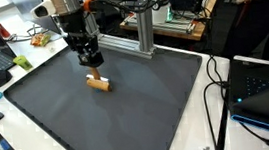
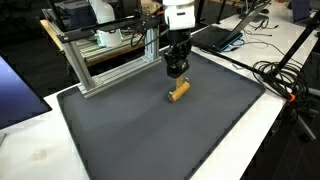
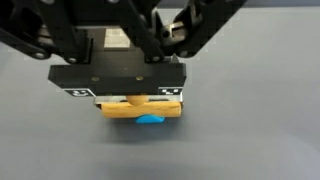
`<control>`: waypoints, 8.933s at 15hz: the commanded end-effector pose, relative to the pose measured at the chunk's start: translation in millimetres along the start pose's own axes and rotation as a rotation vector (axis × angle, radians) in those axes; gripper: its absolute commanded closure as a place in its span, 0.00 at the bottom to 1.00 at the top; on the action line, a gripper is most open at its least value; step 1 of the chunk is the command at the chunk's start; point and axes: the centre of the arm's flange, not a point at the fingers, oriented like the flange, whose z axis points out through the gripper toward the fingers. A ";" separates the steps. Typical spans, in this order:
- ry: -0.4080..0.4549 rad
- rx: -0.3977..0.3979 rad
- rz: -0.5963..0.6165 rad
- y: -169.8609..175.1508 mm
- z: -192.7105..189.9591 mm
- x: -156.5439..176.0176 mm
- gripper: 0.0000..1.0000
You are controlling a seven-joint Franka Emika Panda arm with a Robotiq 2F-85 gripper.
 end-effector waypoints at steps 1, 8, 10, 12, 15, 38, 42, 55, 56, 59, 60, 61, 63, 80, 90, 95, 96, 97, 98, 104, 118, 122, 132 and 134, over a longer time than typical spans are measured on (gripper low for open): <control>-0.039 0.083 -0.009 -13.6 10.0 -4.1 0.78; -0.034 0.071 -0.042 -26.8 4.8 -3.9 0.78; -0.038 0.043 -0.032 -26.8 -6.0 -4.9 0.78; -0.033 0.028 -0.023 -28.1 -16.8 -6.6 0.78; -0.010 0.006 -0.022 -34.8 -28.9 -8.1 0.78; 0.031 -0.010 -0.815 -75.6 -90.7 -17.4 0.53; 0.026 -0.008 -0.813 -74.7 -87.5 -17.5 0.53; -0.055 0.031 -1.154 -53.1 -35.1 16.8 0.78; -0.062 0.027 -1.157 -50.8 -31.9 18.5 0.78; -0.076 0.032 -1.157 -42.7 -24.8 22.1 0.78; -0.081 0.027 -1.154 -40.1 -22.7 22.4 0.78; -0.081 0.032 -1.152 -37.9 -20.4 22.0 0.78; -0.082 0.036 -1.145 -34.9 -15.6 20.6 0.78; -0.134 0.021 -1.141 -29.1 6.9 4.1 0.78; -0.171 -0.017 -1.165 -29.1 17.3 -2.1 0.78; -0.193 -0.043 -1.183 -32.0 20.2 -3.7 0.78; -0.197 -0.050 -1.186 -32.7 20.9 -3.9 0.78; -0.202 -0.057 -1.189 -33.3 21.5 -4.1 0.78; -0.207 -0.062 -1.194 -34.1 22.2 -4.5 0.78; -0.203 -0.079 -1.221 -48.1 22.0 -1.8 0.78; -0.161 -0.075 -1.282 -88.3 31.6 -1.1 0.78; -0.154 -0.094 -1.254 -73.8 21.8 -1.3 0.78; -0.199 -0.095 -1.214 -50.7 30.4 -7.8 0.78; -0.205 -0.097 -1.210 -48.1 31.9 -8.8 0.78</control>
